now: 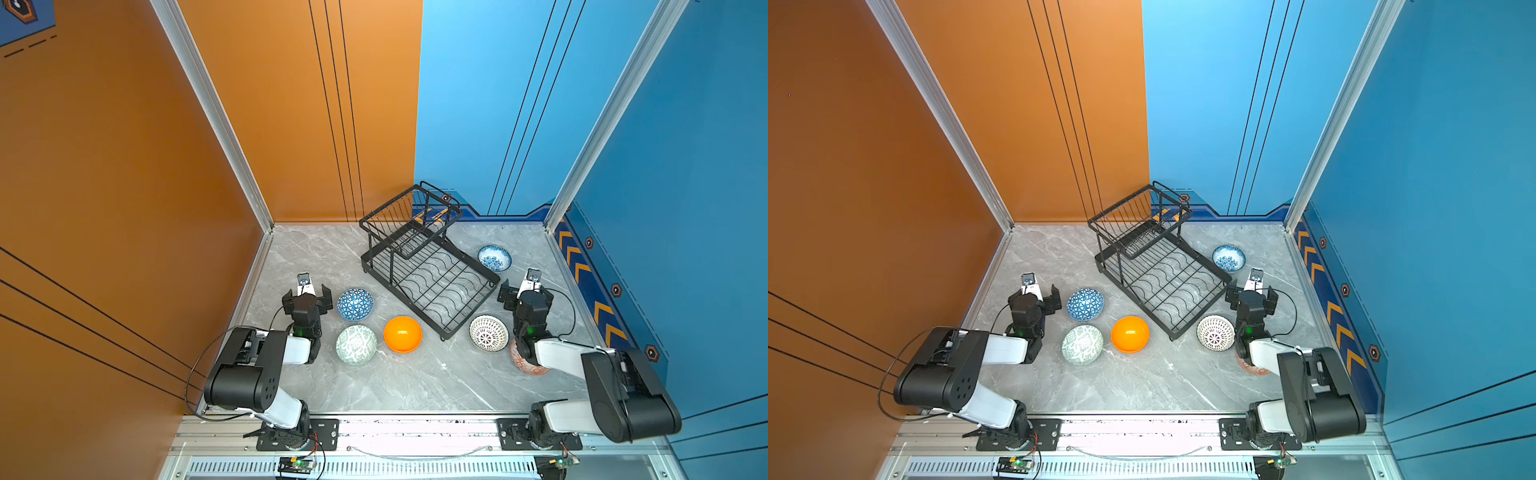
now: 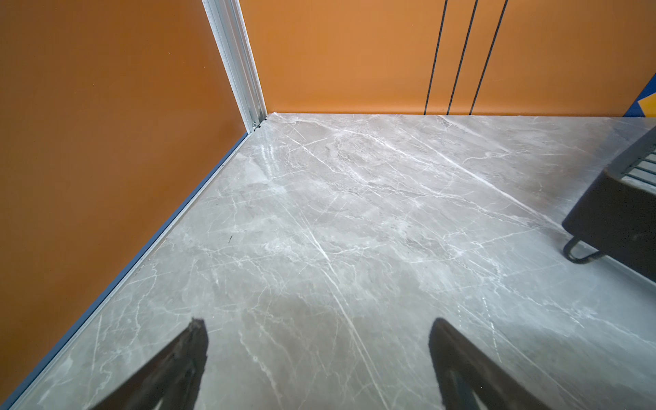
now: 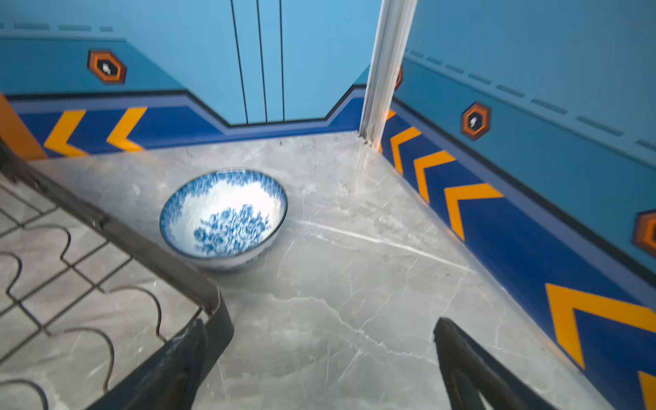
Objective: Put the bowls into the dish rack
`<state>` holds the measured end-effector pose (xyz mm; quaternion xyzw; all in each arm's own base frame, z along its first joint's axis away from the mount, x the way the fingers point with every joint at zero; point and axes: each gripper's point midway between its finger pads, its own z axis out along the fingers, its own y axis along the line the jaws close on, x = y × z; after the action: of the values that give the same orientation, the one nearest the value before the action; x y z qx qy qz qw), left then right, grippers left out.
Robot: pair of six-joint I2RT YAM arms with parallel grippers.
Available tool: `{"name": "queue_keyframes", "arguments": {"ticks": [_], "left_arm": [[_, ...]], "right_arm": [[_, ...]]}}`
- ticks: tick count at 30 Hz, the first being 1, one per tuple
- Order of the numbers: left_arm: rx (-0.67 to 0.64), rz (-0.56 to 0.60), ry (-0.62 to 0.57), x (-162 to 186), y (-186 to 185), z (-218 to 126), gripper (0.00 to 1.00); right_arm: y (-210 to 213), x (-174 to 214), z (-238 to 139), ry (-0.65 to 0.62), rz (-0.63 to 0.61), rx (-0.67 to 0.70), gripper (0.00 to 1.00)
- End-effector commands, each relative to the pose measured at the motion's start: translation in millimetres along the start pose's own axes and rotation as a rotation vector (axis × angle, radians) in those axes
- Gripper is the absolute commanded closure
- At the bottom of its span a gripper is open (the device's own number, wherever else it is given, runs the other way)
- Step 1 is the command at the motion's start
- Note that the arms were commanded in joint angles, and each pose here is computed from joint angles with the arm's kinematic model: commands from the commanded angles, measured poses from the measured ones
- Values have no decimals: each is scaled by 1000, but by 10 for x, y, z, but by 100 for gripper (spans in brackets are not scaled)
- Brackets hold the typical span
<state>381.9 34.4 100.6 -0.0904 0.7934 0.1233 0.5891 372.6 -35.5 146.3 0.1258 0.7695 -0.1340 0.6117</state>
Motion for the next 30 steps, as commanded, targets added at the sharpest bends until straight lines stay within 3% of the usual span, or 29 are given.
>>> {"name": "queue_keyframes", "arguments": {"ticks": [1, 6, 10, 16, 19, 24, 30], "left_arm": [[-6, -11, -19, -48, 41, -36, 2], [-95, -38, 15, -302, 243, -163, 2], [-137, -2, -5, -350, 216, -245, 2], [-133, -77, -117, -686, 87, -524, 2], [-26, -168, -173, -911, -140, -676, 2], [234, -287, -137, -1165, -752, -819, 2], [513, -269, -109, -1335, -1590, -1097, 2]], "right_arm": [[-201, -10, -41, 13, 12, 114, 0], [-245, -67, -50, 53, 39, 152, 0], [-156, -97, -19, 94, 117, 80, 0], [-170, -130, -12, 112, 302, 3, 0], [-160, -161, 11, 171, 286, 18, 0], [-10, -151, 43, 258, 257, -13, 0], [406, 33, 5, 418, 223, -127, 0]]}}
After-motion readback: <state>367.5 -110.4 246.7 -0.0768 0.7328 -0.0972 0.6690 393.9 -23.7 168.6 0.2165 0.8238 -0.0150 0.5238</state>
